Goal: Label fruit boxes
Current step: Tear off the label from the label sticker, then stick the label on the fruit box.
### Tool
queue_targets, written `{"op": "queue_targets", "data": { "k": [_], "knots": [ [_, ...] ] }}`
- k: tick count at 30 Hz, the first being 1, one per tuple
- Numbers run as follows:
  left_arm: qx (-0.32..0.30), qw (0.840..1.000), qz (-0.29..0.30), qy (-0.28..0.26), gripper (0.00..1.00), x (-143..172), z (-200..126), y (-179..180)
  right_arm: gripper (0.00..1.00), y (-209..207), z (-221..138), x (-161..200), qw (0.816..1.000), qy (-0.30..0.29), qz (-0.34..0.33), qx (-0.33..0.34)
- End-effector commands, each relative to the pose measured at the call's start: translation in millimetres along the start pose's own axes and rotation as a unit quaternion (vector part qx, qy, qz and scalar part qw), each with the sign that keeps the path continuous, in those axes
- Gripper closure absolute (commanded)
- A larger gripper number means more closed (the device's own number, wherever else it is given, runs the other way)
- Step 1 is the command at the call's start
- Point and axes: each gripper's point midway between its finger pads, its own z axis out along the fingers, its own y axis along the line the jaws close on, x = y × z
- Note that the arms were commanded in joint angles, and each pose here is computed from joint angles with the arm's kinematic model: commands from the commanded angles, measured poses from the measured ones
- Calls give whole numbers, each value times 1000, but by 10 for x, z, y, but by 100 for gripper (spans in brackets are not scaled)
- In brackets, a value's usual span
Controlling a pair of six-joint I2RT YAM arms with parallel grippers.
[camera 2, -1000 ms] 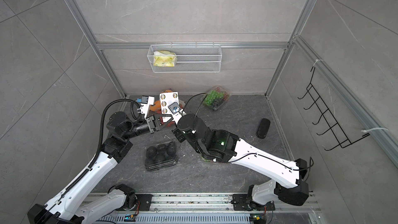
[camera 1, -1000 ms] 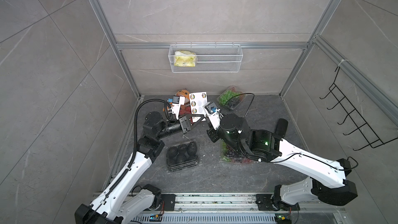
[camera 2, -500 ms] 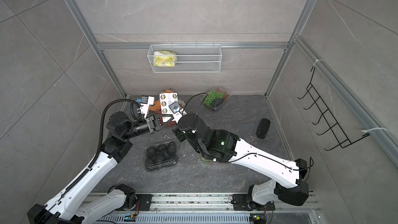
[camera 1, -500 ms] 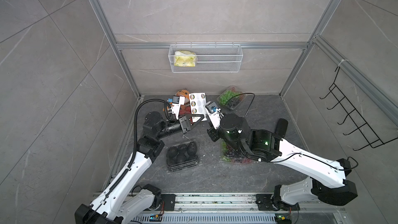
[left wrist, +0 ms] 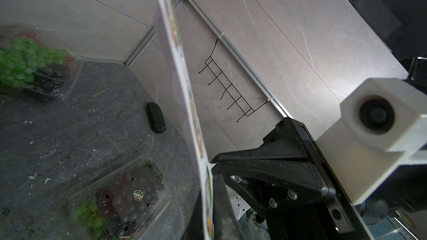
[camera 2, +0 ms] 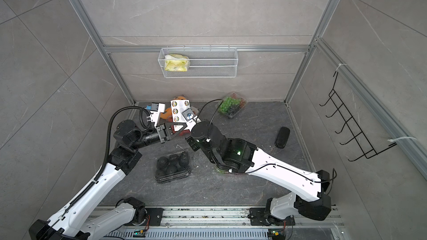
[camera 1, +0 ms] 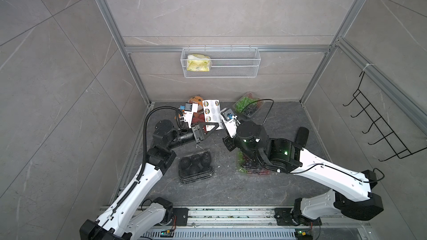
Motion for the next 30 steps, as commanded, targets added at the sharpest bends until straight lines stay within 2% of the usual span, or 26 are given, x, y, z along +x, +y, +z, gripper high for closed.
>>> {"op": "queue_targets", "data": {
  "k": [1,16,21,26,30],
  "knots": [
    [18,999,43,-10,100,-68,-66,-223,100,-238,-53,45,999,1,17,31],
    [-5,999,41,-14,100,-54,-86,-142,100,-627,21,281,997,32,37,66],
    [-59,996,51,-34,100,-73,-196,-50,100,-1000,384,576,990,94,48,97],
    [-126,990,54,-39,100,-30,-334,105,100,-1431,880,966,974,171,54,139],
    [-147,986,65,-36,100,-4,-393,143,100,-1820,1267,1202,960,210,66,173]
  ]
}}
